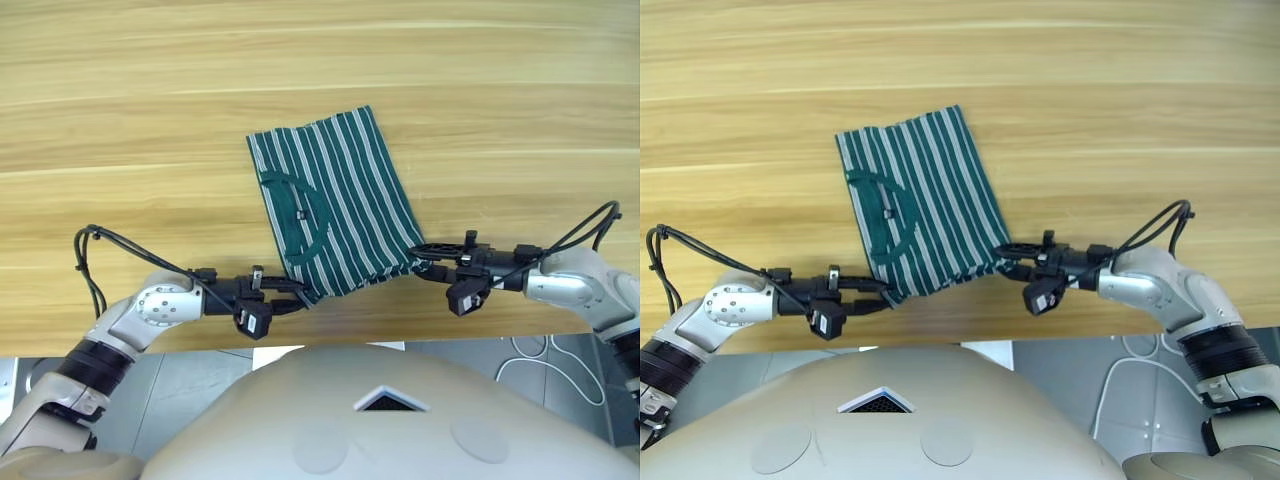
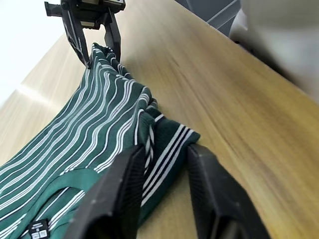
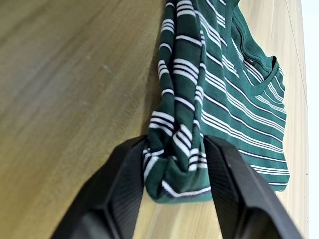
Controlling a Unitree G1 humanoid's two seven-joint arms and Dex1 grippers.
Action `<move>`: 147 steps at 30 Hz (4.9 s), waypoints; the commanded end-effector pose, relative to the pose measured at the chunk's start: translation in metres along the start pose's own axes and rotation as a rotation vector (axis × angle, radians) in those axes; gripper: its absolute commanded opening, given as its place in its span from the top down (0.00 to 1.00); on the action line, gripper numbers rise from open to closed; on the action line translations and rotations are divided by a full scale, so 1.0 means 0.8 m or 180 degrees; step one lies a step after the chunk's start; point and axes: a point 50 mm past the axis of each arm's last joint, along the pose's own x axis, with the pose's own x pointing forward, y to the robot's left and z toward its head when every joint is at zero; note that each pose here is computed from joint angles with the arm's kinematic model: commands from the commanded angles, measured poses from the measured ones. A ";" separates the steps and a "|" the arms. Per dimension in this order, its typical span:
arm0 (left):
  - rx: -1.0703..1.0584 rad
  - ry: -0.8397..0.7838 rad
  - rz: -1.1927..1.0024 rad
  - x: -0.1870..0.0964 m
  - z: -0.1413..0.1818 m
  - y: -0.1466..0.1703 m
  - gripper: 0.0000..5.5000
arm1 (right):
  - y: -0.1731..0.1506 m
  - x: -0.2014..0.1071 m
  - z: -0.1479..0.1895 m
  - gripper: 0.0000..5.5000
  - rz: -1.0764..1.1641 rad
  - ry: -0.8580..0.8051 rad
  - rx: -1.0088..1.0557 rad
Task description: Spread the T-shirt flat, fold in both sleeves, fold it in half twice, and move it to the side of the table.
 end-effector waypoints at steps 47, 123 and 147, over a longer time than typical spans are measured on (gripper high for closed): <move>-0.0479 0.0063 0.1122 -0.038 -0.003 0.017 0.74 | -0.027 0.001 0.032 0.96 -0.1122 -0.0193 0.0734; 0.0145 0.0578 -0.0226 -0.007 -0.022 -0.013 0.40 | -0.013 0.004 0.028 0.96 -0.0833 -0.0290 0.0808; -0.0052 0.0390 -0.0078 0.001 -0.024 -0.020 0.99 | -0.018 0.005 0.027 0.96 -0.0833 -0.0305 0.0796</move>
